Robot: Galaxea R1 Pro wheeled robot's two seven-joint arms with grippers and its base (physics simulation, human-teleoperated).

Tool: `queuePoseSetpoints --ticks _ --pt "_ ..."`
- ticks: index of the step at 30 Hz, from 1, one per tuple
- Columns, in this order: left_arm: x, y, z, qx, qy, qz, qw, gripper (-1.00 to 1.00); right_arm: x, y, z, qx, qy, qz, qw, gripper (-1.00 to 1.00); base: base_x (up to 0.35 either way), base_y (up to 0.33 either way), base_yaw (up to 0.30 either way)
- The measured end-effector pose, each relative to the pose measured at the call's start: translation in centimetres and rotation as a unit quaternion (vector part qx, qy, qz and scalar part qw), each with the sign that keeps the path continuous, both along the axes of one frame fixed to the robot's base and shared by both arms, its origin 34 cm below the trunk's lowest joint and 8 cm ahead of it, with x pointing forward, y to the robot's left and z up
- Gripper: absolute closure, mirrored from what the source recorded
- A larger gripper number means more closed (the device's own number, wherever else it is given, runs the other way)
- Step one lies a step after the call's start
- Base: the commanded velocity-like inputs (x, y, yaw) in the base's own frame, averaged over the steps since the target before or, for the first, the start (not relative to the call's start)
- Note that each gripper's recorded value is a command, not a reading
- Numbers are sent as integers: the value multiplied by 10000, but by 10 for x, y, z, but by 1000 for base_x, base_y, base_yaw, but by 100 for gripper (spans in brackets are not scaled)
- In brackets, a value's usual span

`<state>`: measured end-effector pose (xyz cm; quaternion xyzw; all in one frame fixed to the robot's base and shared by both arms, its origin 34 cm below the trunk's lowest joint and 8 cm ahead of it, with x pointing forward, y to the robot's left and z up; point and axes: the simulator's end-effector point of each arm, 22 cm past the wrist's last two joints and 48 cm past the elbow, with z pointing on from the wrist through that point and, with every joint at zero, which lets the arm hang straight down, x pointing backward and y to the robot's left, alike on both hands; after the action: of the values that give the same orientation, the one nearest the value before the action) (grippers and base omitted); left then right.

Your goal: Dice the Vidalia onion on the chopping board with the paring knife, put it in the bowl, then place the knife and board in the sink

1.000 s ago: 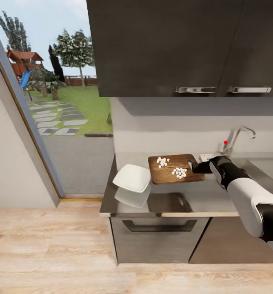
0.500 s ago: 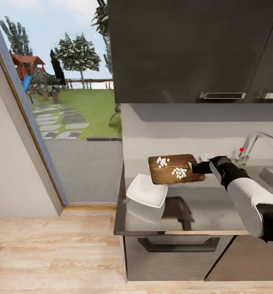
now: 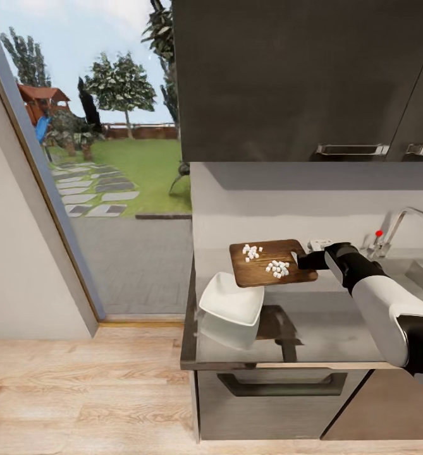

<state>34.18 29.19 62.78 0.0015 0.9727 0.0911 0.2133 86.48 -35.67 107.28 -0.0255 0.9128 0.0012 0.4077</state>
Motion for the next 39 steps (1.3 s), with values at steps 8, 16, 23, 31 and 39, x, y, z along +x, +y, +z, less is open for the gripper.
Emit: queuePoseSetpoints --ticks 8,16,23,31,39 --pt "0 1 0 12 -7 4 10000 -100 -2 46 -8 610 121 219 9978 100 0 0 0" --pt "0 2 0 14 -7 9 10000 -100 2 91 -3 1140 34 385 9927 100 0 0 0" --pt "0 2 0 14 -8 11 10000 -100 3 90 -3 1097 20 376 9933 100 0 0 0" --pt "0 2 0 14 -7 11 10000 -100 3 75 -6 869 40 233 9959 100 0 0 0" --pt "0 2 0 14 -8 11 10000 -100 2 62 -10 578 84 166 9982 100 0 0 0"
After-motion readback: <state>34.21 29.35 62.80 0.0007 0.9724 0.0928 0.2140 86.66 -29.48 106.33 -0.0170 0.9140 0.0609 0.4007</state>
